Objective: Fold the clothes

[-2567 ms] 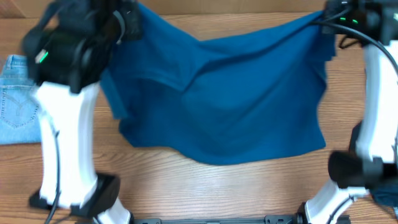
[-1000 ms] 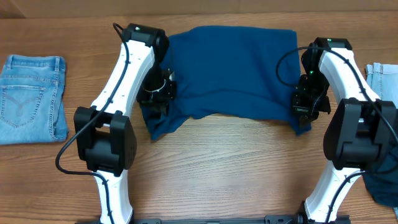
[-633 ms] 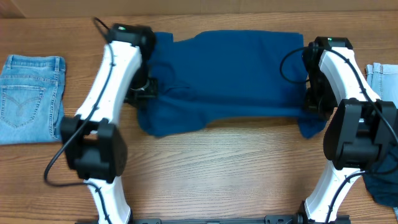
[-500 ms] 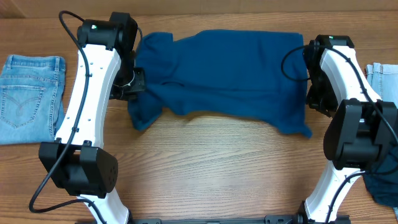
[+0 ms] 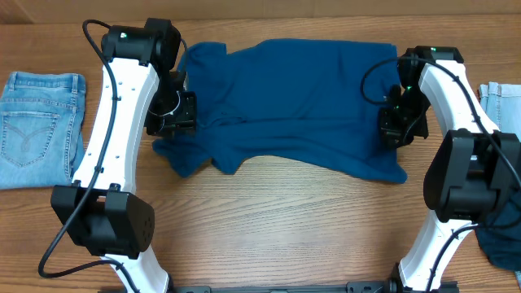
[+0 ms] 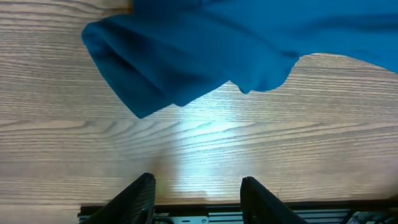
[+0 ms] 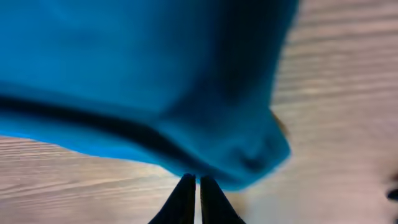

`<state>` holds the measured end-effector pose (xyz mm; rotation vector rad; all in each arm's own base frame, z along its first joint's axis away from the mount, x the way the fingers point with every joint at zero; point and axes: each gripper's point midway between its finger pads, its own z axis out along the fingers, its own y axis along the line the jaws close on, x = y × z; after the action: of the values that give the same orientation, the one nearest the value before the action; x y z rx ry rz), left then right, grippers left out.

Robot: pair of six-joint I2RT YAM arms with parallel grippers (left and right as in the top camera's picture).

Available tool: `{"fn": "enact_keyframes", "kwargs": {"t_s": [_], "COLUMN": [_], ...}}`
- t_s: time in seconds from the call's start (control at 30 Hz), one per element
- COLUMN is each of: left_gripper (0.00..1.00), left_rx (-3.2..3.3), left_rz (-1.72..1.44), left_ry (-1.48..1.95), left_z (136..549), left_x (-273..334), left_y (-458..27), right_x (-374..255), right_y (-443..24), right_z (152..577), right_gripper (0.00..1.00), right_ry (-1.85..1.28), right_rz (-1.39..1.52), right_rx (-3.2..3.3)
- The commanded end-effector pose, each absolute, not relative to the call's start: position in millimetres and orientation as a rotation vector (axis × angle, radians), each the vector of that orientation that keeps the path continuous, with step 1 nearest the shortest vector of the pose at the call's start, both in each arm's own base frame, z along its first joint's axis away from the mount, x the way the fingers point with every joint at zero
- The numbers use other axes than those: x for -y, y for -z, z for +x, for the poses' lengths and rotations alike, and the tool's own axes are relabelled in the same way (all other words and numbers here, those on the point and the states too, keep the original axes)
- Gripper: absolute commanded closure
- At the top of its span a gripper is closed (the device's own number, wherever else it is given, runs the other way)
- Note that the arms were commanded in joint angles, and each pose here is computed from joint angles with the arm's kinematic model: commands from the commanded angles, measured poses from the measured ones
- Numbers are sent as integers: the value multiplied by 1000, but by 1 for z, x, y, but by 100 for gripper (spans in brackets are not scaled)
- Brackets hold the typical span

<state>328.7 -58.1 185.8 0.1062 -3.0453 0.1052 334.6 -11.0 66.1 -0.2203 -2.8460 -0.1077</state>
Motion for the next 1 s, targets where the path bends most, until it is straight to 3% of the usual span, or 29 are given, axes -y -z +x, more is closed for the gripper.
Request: {"fn": "enact_keyframes", "kwargs": {"t_s": [0.0, 0.07, 0.2, 0.23, 0.27, 0.3, 0.37, 0.73, 0.87, 0.97], "left_gripper": [53, 53, 51, 51, 50, 51, 51, 50, 50, 49], "left_rx": [3059, 3059, 3061, 3061, 3062, 3062, 3063, 3084, 3089, 3088], "left_rz": [39, 33, 27, 26, 16, 3, -1, -4, -4, -4], "left_ry": [-139, -138, -128, -128, -129, -129, -130, -135, -136, -136], "left_z": [328, 328, 329, 329, 329, 329, 329, 334, 335, 335], "left_x": [63, 63, 62, 62, 62, 62, 62, 63, 63, 63], "left_y": [-191, -191, -191, -191, -191, -191, -191, -190, -190, -190], "right_x": [12, 34, 45, 49, 54, 57, 50, 41, 39, 33], "right_y": [-59, -55, -59, -61, -64, -66, -69, -24, -25, -27], "right_z": [337, 343, 337, 334, 331, 329, 323, 266, 271, 286], "right_gripper": [92, 87, 80, 66, 22, 20, 20, 17, 16, 21], "right_ry": [102, -45, 232, 320, 395, 467, 622, 708, 780, 880], "right_rz": [-266, -447, -698, -737, -760, -776, -695, -785, -822, -852], "right_rx": [2874, 2889, 2799, 2771, 2749, 2733, 2714, 2516, 2505, 2521]}}
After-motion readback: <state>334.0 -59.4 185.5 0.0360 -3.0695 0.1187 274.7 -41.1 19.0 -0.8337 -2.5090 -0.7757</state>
